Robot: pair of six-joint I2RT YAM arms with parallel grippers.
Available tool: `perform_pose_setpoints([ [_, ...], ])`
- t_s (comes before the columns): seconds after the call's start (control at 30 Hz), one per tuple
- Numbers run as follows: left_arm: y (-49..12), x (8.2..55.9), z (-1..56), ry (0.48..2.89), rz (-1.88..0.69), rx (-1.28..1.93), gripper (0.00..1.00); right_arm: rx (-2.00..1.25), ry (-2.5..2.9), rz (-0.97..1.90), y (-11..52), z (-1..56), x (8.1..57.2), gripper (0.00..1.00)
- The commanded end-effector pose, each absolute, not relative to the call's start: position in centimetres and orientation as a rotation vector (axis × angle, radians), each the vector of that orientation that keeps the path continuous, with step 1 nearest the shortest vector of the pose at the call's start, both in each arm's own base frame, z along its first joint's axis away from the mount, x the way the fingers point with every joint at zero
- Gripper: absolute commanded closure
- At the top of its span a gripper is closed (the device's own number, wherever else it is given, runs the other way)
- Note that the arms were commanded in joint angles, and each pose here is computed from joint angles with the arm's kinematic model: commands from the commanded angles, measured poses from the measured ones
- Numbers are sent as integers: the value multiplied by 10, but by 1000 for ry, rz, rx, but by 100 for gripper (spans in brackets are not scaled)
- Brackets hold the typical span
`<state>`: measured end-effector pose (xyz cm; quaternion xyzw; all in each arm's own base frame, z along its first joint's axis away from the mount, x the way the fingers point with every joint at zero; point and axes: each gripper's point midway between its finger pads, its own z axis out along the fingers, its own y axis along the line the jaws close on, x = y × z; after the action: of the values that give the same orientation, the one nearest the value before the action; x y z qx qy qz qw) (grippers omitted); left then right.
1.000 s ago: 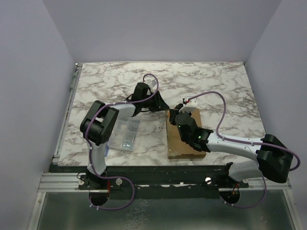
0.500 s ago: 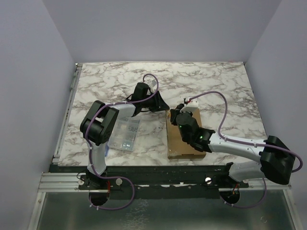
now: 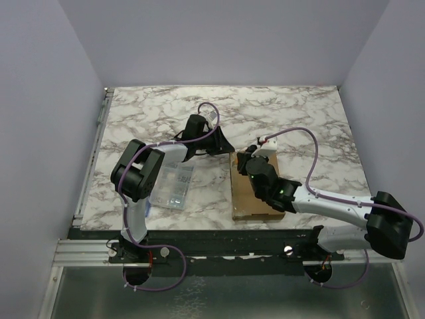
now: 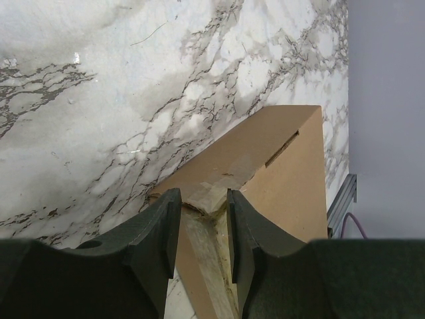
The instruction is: Unpack the express box
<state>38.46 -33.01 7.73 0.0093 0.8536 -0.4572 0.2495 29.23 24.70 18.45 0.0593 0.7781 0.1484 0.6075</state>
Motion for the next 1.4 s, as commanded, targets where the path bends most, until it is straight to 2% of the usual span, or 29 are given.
perform_pose_setpoints([
  [0.0, -319, 386, 50, 2379, -1162, -23, 62, 136, 1826, 335, 249, 171, 289, 99],
  [0.63, -319, 386, 49, 2381, -1159, -22, 62, 126, 1802, 376, 250, 185, 287, 99],
  [1.37, -318, 385, 48, 2384, -1161, -26, 62, 119, 1855, 351, 256, 159, 287, 99],
])
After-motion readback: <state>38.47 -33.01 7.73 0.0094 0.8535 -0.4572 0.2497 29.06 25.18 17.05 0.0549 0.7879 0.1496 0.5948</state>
